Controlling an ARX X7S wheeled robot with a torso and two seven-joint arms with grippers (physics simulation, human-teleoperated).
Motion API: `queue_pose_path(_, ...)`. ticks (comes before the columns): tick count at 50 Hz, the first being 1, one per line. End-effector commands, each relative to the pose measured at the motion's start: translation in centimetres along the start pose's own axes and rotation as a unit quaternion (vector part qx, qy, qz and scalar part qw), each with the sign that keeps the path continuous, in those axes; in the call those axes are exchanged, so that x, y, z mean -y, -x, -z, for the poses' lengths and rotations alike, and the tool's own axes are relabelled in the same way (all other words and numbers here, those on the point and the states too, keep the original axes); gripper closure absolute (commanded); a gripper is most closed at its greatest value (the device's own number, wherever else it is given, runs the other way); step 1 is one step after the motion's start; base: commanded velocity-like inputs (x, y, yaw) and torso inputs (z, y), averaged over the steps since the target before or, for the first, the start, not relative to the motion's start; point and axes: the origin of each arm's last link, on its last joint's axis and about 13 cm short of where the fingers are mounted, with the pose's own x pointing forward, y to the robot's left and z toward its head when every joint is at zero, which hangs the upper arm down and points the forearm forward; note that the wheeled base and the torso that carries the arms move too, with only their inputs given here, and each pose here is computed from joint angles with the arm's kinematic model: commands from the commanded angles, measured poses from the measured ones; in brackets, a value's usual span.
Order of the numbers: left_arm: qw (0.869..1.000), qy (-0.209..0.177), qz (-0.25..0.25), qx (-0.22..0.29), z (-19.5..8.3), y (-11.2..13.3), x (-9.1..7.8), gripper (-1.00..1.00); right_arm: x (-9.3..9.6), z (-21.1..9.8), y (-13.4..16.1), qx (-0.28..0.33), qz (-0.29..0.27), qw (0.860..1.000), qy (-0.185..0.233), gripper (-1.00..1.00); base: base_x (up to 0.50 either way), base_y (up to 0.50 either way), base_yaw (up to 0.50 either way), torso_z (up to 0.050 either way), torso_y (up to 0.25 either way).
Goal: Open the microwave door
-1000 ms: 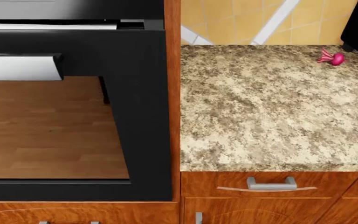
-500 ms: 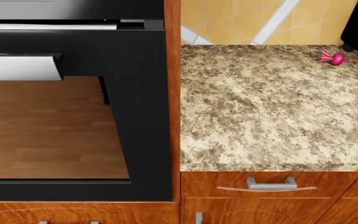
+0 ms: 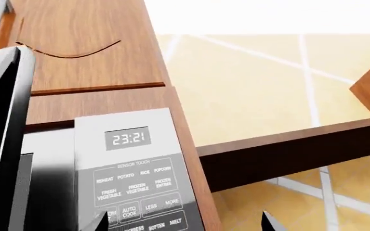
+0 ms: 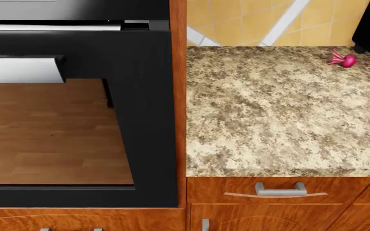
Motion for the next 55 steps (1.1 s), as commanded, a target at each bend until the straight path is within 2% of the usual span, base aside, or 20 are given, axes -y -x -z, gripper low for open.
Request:
queue_pose_path(1,0.998,0.001,0.038,-0.041,2.7,-1.4,1.5,-1.0,0.1,0.1,0.1,-0.004,0.002,1.0,0.001,-1.0,0.0,0.0,0.0,0.0,0.0)
queue_pose_path(13,0.995,-0.016,0.048,-0.088,5.4,-3.9,2.1,-1.0,0.1,0.4,0.3,-0.006,0.005,1.0,0.001,-1.0,0.0,0.0,0.0,0.0,0.0)
queue_pose_path(32,0.991,-0.028,-0.006,-0.131,9.4,-6.5,0.3,-1.0,0.0,0.6,0.2,-0.008,0.001,1.0,0.0,-1.0,0.0,0.0,0.0,0.0,0.0)
queue_pose_path(43,0.99,-0.027,-0.032,-0.136,10.3,-6.5,-0.5,-1.0,0.0,0.6,0.2,-0.008,0.001,1.0,-0.001,-1.0,0.0,0.0,0.0,0.0,0.0)
queue_pose_path(55,0.988,-0.01,-0.08,-0.133,10.8,-6.0,-2.5,-1.0,-0.2,0.7,0.0,-0.008,-0.002,1.0,-0.002,-1.0,0.0,0.0,0.0,0.0,0.0)
